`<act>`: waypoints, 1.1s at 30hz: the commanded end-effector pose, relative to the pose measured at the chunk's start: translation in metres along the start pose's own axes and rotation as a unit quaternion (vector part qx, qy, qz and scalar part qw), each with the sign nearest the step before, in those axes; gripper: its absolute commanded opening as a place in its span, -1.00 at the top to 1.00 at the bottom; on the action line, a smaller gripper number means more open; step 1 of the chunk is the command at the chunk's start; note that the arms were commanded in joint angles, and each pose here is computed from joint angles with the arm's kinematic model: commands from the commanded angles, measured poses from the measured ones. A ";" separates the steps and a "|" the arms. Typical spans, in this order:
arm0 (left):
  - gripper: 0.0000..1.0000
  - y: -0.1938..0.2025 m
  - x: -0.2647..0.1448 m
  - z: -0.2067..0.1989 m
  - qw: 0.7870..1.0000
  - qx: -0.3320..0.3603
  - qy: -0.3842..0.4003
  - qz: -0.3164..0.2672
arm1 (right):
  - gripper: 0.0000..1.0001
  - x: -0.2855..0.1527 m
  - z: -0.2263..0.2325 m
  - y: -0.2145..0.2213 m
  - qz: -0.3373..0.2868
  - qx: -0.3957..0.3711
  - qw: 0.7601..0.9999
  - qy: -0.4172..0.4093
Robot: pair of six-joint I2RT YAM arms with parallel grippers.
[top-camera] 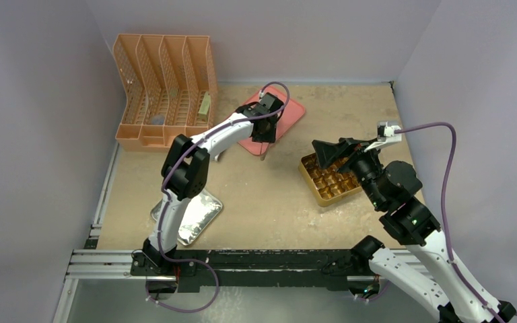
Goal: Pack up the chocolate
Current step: Pick up the fake chocolate from the plate.
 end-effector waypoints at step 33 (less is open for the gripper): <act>0.44 -0.017 -0.087 0.005 0.995 -0.022 0.074 -0.059 | -0.98 0.000 0.005 -0.015 -0.035 0.009 0.999 -0.006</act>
Point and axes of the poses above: each gripper's point midway between its finger pads, its own x axis out along the fingers, its own z axis along the line the jaws close on, y = z × x, the point moved 9 cm from there along -x, back along the fingers
